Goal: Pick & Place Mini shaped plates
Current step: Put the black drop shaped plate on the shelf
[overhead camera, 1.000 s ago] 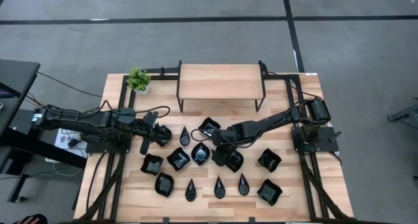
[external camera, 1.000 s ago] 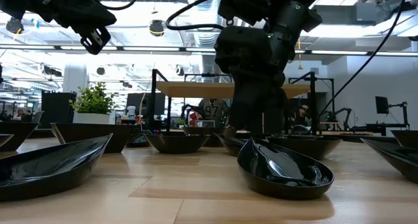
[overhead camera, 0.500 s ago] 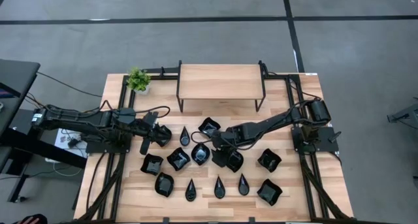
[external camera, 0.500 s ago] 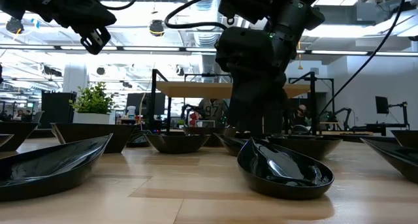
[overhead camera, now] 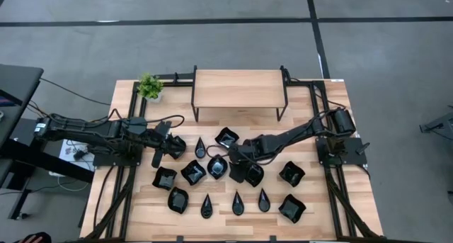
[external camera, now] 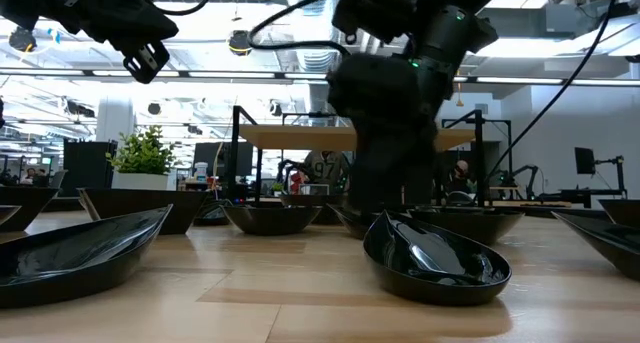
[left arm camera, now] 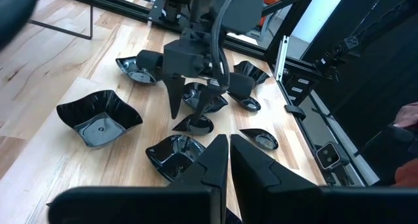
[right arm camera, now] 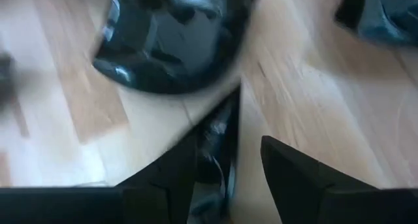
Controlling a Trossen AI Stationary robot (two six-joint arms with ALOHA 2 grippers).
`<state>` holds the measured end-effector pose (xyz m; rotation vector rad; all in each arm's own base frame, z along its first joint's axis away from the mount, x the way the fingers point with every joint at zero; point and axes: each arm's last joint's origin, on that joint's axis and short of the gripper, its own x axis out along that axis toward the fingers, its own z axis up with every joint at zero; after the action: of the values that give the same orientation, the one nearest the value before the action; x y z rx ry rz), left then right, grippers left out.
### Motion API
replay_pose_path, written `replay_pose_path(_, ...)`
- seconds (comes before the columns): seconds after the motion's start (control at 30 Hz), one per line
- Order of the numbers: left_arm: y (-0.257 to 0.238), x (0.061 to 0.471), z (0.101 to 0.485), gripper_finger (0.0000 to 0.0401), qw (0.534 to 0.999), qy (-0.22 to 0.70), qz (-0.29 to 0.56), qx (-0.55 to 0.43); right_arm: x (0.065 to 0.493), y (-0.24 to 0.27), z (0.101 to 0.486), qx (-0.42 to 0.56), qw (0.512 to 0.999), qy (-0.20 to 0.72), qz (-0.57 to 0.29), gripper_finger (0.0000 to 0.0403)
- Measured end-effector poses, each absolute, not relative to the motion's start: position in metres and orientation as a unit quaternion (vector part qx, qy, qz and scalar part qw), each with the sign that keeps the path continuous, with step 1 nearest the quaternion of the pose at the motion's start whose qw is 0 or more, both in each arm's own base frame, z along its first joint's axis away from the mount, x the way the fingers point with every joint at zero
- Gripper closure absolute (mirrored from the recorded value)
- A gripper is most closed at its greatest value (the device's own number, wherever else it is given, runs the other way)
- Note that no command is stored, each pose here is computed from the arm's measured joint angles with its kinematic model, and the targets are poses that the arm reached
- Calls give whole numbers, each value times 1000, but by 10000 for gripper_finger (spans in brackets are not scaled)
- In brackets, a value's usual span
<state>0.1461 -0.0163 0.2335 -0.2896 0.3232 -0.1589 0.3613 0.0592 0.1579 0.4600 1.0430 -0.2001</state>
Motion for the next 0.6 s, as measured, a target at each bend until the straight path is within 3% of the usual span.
replay_pose_path(0.33, -16, 146, 233, 382, 973, 160, -79, -144, 361, 59, 157, 218, 836, 495, -95, 238)
replay_pose_path(0.6, -16, 146, 234, 382, 973, 160, -79, -144, 361, 59, 157, 223, 835, 494, -97, 274)
